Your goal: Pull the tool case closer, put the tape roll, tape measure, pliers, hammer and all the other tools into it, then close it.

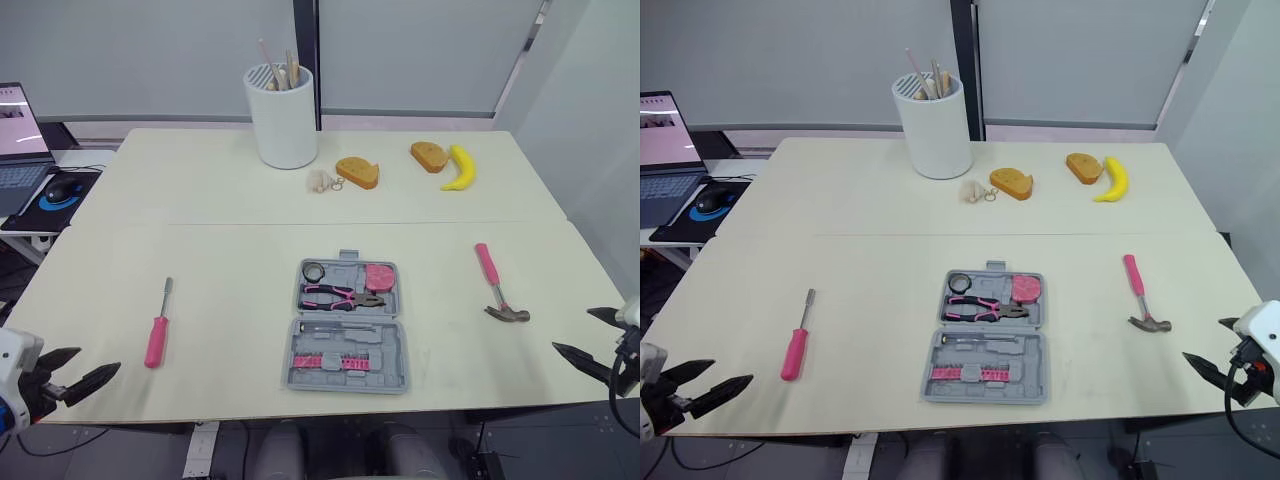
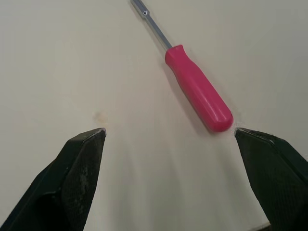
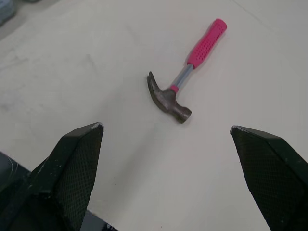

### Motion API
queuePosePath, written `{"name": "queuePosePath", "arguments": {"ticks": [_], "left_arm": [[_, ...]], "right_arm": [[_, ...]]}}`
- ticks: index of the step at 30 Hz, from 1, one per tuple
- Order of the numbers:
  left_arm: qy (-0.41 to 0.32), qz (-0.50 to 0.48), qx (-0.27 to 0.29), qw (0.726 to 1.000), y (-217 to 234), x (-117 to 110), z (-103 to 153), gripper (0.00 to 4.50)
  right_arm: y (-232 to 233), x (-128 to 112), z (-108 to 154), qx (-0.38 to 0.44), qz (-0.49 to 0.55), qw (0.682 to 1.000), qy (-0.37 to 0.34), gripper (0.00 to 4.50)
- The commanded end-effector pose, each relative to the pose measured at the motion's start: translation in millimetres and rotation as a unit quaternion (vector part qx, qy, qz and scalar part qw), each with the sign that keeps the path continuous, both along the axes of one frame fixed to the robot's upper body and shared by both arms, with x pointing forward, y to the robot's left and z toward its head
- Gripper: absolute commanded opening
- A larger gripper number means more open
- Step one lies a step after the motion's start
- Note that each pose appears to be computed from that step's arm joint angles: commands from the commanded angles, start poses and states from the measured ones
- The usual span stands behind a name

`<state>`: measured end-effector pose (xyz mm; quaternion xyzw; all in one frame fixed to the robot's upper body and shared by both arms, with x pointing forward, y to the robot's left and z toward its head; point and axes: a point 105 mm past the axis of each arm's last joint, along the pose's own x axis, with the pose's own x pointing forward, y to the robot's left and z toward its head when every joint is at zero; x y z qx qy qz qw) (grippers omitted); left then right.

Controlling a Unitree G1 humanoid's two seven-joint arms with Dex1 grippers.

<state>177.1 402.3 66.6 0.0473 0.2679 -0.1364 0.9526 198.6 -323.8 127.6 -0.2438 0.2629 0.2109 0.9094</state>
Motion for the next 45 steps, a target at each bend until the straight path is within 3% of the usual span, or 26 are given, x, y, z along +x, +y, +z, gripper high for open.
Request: {"name": "queuePosePath", "arguments": {"ticks": [1,11,22,27,33,39,45], "left_arm": [[-0.015,-0.005,0.0,1.0,-2,-3,6,4.46],[-0.039,-0.016,0.022,0.999,-9,2,16,4.46],[-0.103,-0.17,0.021,0.98,-74,47,44,4.46],[-0.147,-0.326,0.009,0.934,-146,68,71,4.46],[-0.17,-0.464,-0.021,0.869,-222,79,99,4.46],[-0.175,-0.573,-0.035,0.8,-276,78,125,4.46],[-0.18,-0.608,-0.05,0.772,-303,76,135,4.46]], "right_arm": [[-4,1,10,-0.014,0.004,1.0,-0.019,4.5],[-9,14,6,-0.014,0.009,1.0,-0.018,4.5],[5,24,19,0.007,0.03,0.999,-0.04,4.5],[21,37,27,0.028,0.033,0.998,-0.052,4.5],[47,67,17,0.055,0.004,0.997,-0.049,4.5],[39,111,-13,0.083,-0.139,0.987,-0.024,4.5],[26,138,-49,0.092,-0.212,0.973,0.011,4.5]]}}
